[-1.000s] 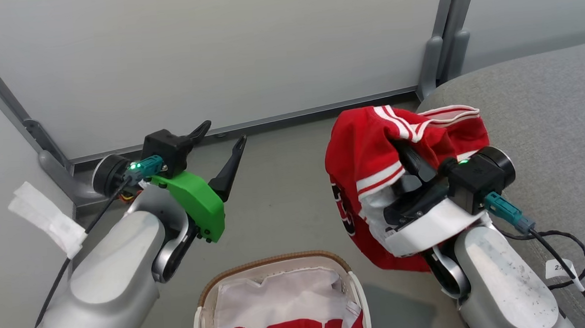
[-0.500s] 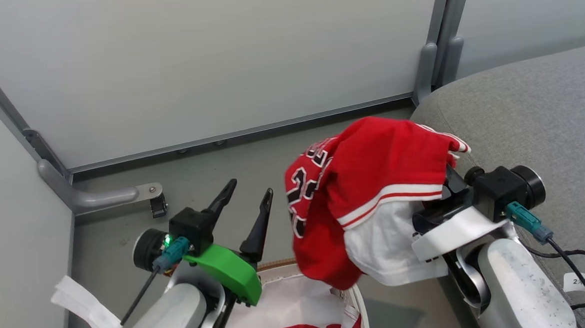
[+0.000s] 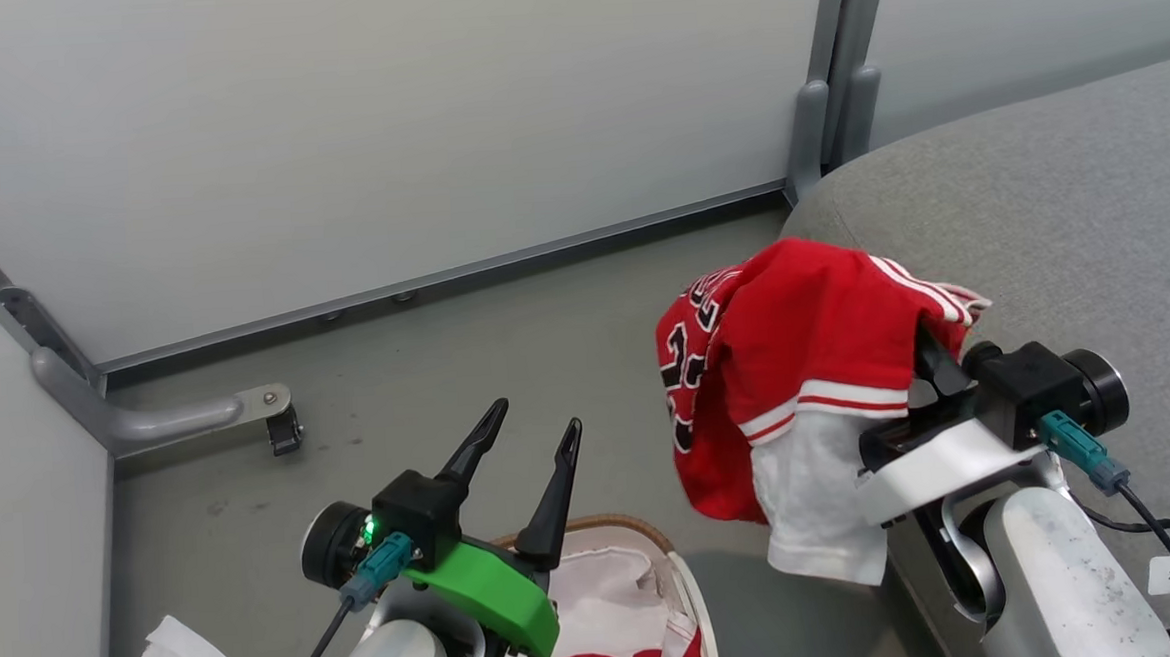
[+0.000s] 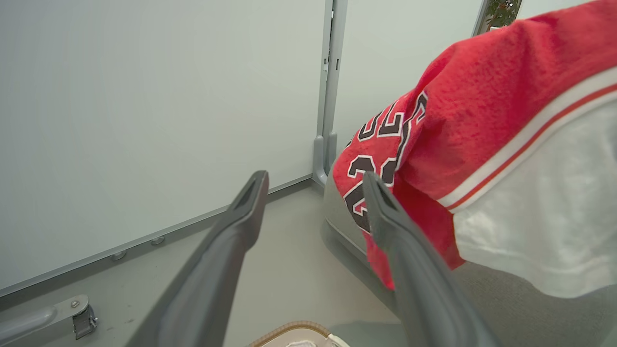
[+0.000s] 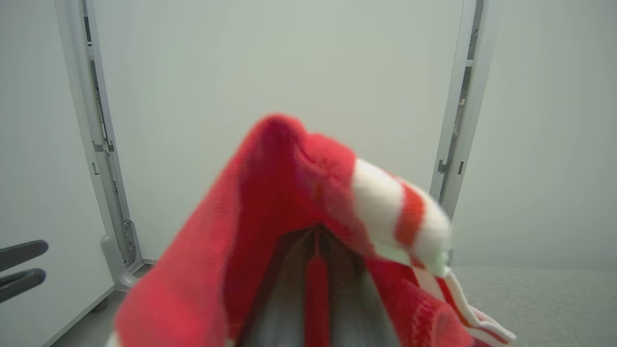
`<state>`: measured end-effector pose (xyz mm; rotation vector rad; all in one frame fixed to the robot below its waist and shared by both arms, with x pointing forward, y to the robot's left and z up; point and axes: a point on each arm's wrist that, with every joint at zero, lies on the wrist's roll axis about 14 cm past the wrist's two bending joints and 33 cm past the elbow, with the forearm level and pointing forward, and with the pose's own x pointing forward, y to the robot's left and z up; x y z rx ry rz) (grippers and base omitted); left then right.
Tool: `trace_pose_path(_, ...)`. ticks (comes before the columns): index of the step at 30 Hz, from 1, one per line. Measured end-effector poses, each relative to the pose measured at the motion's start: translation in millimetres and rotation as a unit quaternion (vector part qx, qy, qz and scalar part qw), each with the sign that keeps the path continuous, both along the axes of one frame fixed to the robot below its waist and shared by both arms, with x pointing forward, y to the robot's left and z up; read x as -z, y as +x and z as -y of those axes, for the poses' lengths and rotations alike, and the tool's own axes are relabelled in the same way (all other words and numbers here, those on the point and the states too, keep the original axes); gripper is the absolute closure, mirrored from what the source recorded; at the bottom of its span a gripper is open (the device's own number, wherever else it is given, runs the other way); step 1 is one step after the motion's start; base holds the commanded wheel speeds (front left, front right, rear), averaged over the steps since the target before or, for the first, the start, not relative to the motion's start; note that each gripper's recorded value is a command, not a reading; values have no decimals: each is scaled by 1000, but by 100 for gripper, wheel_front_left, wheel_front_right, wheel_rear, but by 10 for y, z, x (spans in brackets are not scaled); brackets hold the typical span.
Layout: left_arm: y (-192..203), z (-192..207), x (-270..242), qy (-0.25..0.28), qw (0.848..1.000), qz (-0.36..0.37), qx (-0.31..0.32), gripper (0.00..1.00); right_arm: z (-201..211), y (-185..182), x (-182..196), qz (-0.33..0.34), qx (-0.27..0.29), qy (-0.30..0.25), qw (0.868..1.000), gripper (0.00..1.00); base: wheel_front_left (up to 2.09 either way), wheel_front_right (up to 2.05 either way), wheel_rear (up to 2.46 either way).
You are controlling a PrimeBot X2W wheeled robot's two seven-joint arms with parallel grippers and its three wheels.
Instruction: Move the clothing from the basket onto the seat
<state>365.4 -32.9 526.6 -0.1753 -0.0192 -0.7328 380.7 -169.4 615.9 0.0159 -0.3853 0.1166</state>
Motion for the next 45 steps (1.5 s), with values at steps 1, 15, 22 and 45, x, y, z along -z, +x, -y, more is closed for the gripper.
trace_pose_path(1,3,21,-5,-1,1000,1,3,0,28,-6,5,-1,4,0,1000,100,0,0,0)
trace_pose_path(15,-20,515,67,-6,997,-1,78,0,601,-127,11,-5,87,-3,996,100,0,0,0)
trace_pose_path(22,-4,846,149,-7,991,-5,131,0,967,-207,102,-22,142,-8,990,100,0,0,0)
trace_pose_path(45,429,904,569,-2,988,-39,151,0,2343,818,-726,6,272,-112,956,100,0,0,0)
